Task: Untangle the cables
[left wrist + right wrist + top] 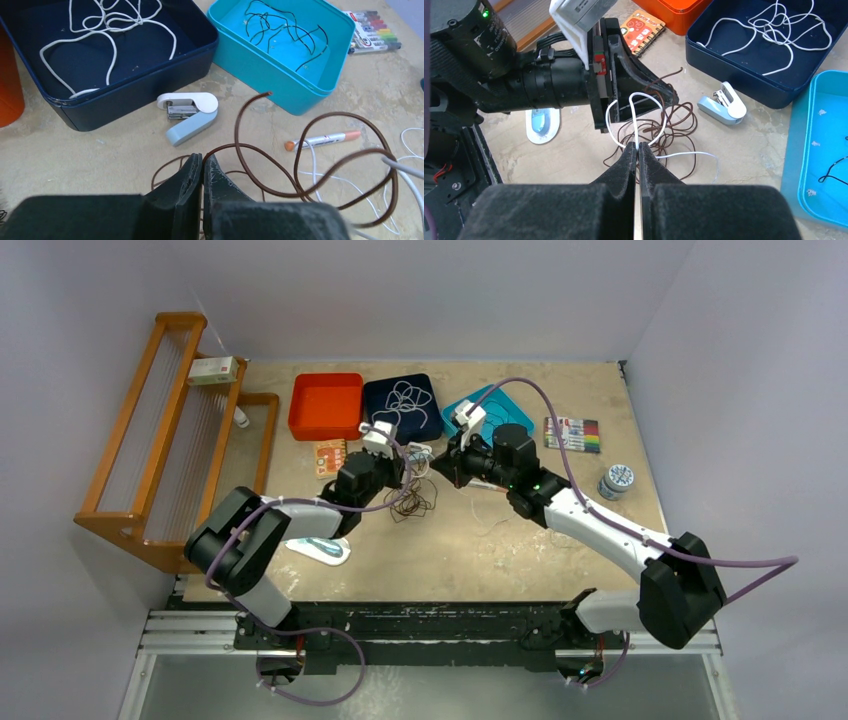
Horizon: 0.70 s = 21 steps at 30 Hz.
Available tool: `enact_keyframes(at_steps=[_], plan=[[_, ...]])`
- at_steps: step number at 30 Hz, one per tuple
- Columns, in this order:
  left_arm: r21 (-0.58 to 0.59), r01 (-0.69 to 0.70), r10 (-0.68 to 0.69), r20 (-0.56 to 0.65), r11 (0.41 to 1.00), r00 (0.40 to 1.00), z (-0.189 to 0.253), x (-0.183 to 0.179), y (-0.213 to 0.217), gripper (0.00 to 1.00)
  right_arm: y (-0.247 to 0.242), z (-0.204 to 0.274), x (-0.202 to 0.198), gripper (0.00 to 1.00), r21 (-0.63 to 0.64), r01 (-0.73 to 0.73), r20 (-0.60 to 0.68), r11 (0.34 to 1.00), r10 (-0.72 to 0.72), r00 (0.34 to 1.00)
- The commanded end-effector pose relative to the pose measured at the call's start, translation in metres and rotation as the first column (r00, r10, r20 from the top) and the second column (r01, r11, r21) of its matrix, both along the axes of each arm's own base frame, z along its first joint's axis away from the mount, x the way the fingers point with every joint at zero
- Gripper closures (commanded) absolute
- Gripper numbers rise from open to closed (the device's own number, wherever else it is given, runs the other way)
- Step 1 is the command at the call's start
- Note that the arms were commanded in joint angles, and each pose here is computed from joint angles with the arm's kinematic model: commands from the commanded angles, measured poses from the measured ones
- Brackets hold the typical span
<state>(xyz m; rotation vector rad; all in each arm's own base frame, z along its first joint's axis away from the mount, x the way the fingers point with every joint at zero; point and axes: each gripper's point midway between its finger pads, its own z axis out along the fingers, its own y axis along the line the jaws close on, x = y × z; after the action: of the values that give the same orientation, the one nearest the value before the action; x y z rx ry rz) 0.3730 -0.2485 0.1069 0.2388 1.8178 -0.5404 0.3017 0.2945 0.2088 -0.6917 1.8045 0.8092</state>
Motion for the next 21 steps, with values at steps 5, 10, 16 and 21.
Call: enact_keyframes(at_steps=[5,10,16,21], plan=[[-0.067,-0.097,0.097,-0.001,0.993,0.995,0.016,0.015,0.011,1.0,-0.012,0.037,0.009,1.0,0.062,0.097,0.069,0.993,-0.101,0.993],[-0.062,-0.199,0.195,-0.058,0.978,0.979,-0.003,0.01,0.033,1.0,-0.031,0.046,0.016,1.0,0.077,0.214,0.083,0.974,-0.22,0.972],[-0.01,-0.349,0.342,-0.169,0.937,0.924,-0.034,0.004,0.065,1.0,-0.065,0.064,0.021,1.0,0.105,0.38,0.116,0.919,-0.391,0.913],[0.031,-0.403,0.399,-0.237,0.915,0.886,-0.05,-0.002,0.078,1.0,-0.095,0.09,0.022,1.0,0.139,0.49,0.165,0.86,-0.508,0.845]])
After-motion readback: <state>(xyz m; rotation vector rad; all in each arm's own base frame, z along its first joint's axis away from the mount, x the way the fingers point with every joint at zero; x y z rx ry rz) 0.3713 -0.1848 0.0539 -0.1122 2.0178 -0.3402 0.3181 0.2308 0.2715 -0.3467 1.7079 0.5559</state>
